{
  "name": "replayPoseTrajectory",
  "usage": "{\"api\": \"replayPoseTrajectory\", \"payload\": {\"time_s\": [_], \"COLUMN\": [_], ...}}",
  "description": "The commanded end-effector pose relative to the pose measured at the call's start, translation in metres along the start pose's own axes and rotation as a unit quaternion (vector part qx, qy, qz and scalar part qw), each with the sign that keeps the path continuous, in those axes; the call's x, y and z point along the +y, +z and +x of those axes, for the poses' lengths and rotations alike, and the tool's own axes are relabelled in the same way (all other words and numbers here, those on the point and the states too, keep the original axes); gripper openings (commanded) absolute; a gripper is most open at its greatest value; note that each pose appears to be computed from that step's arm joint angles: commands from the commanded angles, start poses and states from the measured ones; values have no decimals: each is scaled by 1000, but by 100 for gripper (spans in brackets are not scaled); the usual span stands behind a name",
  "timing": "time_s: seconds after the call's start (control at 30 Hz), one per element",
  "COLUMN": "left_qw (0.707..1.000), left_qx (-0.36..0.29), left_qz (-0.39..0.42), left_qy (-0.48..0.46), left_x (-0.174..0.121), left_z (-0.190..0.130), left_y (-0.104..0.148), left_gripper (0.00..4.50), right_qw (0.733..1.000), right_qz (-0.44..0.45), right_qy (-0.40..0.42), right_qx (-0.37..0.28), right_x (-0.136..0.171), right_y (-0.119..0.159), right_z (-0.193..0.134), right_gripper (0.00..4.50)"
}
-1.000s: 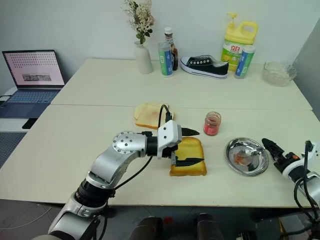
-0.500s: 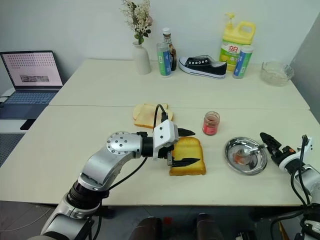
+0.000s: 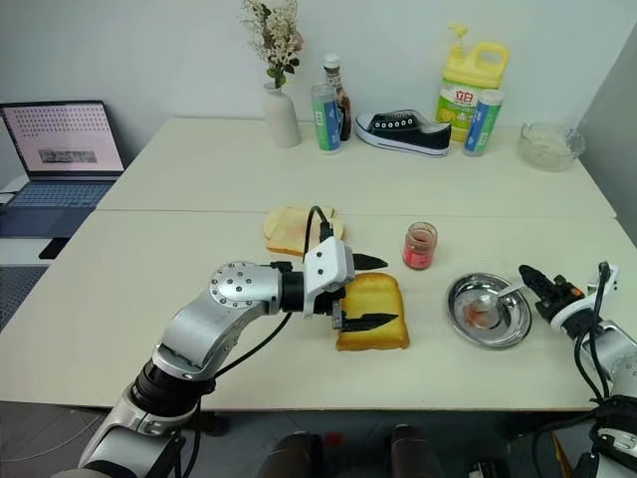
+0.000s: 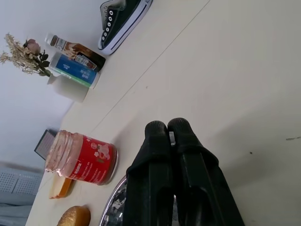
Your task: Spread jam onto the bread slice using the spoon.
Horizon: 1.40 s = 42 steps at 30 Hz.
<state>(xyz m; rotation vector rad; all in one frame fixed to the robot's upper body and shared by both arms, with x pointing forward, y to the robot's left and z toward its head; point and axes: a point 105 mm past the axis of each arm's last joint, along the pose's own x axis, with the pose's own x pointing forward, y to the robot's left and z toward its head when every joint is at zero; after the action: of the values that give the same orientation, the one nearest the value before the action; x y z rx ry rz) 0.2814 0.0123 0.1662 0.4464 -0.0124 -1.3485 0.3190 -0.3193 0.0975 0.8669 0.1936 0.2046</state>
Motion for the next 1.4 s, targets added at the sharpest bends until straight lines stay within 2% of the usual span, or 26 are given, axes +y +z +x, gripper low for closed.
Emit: {"api": "replayPoseTrajectory", "payload": {"time_s": [0.03, 0.13, 0.4, 0.57, 0.7, 0.9, 1.07, 1.4], "left_qw": [1000, 1000, 999, 994, 990, 990, 991, 993], "left_qx": [-17, -21, -19, -40, -46, -48, -50, -49], "left_qz": [21, 16, -36, -69, -71, -65, -60, -58], "left_qy": [6, 10, -5, 80, 114, 116, 106, 95], "left_x": [3, 6, 4, 41, 57, 57, 50, 41], "left_z": [-1, -4, -24, -41, -41, -35, -28, -23], "left_y": [11, 11, 5, 2, -1, -3, -2, 1], "left_gripper": [450, 450, 450, 450, 450, 450, 450, 450], "right_qw": [1000, 999, 987, 974, 962, 942, 931, 885], "right_qz": [-26, -42, -93, -123, -193, -277, -318, -435], "right_qy": [-10, 6, 119, 170, 173, 166, 152, 150], "right_qx": [-4, -11, -59, -90, -84, -92, -92, -66], "right_x": [2, 17, 117, 177, 203, 216, 204, 192], "right_y": [5, 11, 31, 42, 33, 27, 20, -9], "right_z": [-7, -9, -19, -4, 23, 52, 67, 78], "right_gripper": [3, 3, 3, 3, 3, 3, 3, 3]}}
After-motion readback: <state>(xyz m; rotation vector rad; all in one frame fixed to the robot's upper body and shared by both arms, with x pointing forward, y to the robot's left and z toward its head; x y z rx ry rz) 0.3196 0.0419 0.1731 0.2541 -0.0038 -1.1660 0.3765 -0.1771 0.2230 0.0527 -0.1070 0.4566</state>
